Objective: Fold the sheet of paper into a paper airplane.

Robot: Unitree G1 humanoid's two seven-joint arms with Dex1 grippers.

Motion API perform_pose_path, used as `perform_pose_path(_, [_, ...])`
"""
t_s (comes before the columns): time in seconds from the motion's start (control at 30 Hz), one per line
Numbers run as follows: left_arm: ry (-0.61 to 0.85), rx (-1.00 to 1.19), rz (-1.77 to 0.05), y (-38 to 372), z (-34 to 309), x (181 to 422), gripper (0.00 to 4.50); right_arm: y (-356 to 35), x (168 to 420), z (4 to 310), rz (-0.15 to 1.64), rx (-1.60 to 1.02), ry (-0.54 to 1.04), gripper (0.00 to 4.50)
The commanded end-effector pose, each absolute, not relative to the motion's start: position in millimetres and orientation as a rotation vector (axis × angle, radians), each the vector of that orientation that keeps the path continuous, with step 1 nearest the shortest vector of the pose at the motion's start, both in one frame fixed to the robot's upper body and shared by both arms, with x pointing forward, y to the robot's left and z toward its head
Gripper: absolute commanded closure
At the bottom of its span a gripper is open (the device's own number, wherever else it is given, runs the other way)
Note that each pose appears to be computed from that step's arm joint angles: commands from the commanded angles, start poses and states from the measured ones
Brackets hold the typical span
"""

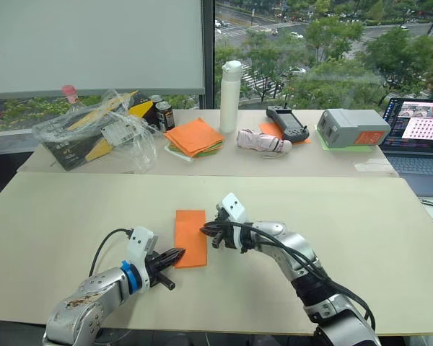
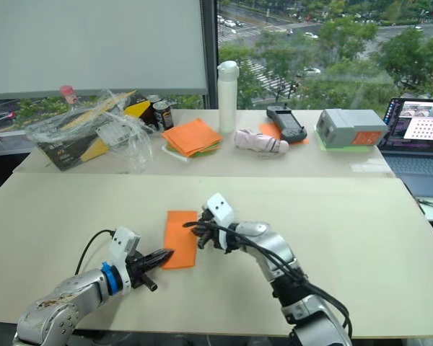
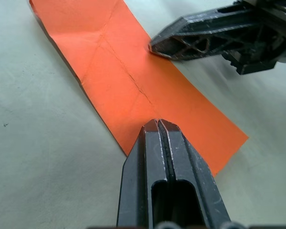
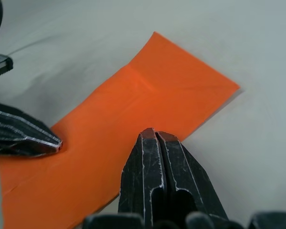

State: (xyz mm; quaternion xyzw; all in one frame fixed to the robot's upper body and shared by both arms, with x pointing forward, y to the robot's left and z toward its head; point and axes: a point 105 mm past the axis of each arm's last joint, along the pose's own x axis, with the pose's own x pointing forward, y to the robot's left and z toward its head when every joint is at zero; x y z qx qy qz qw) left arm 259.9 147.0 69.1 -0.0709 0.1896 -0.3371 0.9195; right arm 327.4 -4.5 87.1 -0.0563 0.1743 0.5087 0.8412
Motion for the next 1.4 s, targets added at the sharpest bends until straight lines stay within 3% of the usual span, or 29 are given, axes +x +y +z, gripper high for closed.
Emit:
perform_pose_path(0.03, [0.4,-0.139,-0.682,148.7,67.0,258.6,4.5,-0.9,313.6,86.5,1.14,-0.116,0.391,4.47])
perform_pose_path(0.73, [0.395,-0.131,-0.672,153.0,69.4,263.1,4.5,-7.1,269.8,83.4,1.346,-0.077,0.504,4.47])
perform_pose_path(1.0, [0.393,-0.134,-0.671,152.6,69.3,263.6,4.5,-8.4,263.8,87.5,1.388,-0.063,0.513,4.47])
perform_pose_path(1.23, [0.357,-0.179,-0.679,155.8,80.0,265.3,4.5,-10.7,277.7,145.0,1.409,0.169,0.359,4.47])
perform_pose_path(1.4, [0.321,-0.215,-0.665,162.7,90.0,269.1,4.5,-18.5,281.9,168.0,1.408,0.213,0.314,4.47])
